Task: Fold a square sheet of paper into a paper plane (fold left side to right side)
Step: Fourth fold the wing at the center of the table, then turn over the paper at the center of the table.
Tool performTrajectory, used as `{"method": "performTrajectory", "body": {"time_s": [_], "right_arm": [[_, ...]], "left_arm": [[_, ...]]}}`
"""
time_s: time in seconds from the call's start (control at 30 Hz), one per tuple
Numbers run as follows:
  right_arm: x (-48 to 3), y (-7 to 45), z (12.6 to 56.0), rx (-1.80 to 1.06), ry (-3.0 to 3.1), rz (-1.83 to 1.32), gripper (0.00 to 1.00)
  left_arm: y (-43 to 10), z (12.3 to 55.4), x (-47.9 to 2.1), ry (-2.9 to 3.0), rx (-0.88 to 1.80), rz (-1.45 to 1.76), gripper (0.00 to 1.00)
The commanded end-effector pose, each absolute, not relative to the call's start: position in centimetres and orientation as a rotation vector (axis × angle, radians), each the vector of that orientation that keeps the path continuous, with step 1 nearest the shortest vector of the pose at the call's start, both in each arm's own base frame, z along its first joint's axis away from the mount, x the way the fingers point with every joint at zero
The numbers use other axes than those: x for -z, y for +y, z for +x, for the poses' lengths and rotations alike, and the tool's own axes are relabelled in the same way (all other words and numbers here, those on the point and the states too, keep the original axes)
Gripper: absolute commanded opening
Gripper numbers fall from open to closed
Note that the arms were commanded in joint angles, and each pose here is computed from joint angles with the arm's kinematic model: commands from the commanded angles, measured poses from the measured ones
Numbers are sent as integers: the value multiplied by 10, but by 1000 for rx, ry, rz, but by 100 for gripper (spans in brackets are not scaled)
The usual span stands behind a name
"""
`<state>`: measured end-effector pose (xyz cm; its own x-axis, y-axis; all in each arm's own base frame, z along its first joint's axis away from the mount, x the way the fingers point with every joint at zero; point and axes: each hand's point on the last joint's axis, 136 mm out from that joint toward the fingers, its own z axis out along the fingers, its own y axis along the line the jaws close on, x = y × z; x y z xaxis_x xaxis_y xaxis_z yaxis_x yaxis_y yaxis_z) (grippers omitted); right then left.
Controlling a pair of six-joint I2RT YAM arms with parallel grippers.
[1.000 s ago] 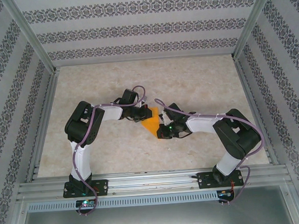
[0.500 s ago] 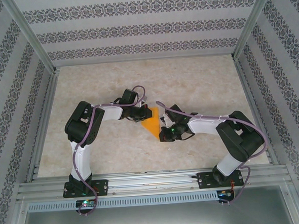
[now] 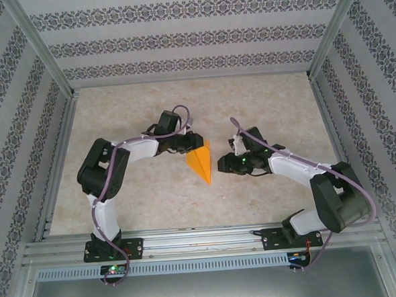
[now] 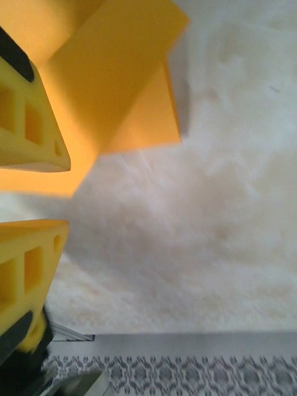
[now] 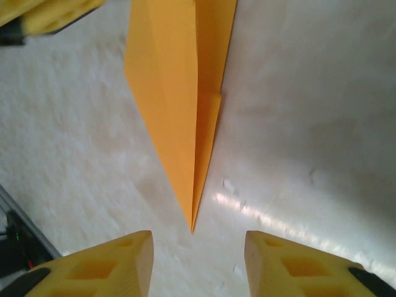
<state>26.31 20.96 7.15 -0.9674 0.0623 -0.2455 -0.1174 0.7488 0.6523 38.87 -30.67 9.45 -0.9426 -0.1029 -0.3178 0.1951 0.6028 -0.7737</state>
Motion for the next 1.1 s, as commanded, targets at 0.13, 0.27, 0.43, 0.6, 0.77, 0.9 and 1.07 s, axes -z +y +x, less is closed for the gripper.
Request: {"method": "performTrajectory", "body": {"time_s": [0.13, 0.27, 0.43, 0.6, 0.77, 0.9, 1.07], "right_arm": [[-78, 229, 302, -1123, 2556, -167, 49], [-68, 242, 318, -1178, 2548, -191, 48], [-59, 257, 329, -1224, 2549, -216, 45], [-50, 266, 336, -1261, 2562, -216, 38], [-53, 271, 341, -1301, 2542, -212, 18], [-66, 265, 343, -1295, 2504, -196, 4], [-104, 251, 344, -1301, 2395, -198, 0]], "left_arm": [[-264, 386, -165, 2300, 973, 154, 32], [-237, 377, -176, 2260, 908, 105, 35], [-213, 368, -179, 2253, 868, 47, 37], [-199, 363, -180, 2262, 842, 21, 37], [-186, 361, -189, 2229, 822, -7, 39], [-180, 361, -200, 2186, 827, -20, 42], [-177, 364, -228, 2089, 869, -6, 48]]}}
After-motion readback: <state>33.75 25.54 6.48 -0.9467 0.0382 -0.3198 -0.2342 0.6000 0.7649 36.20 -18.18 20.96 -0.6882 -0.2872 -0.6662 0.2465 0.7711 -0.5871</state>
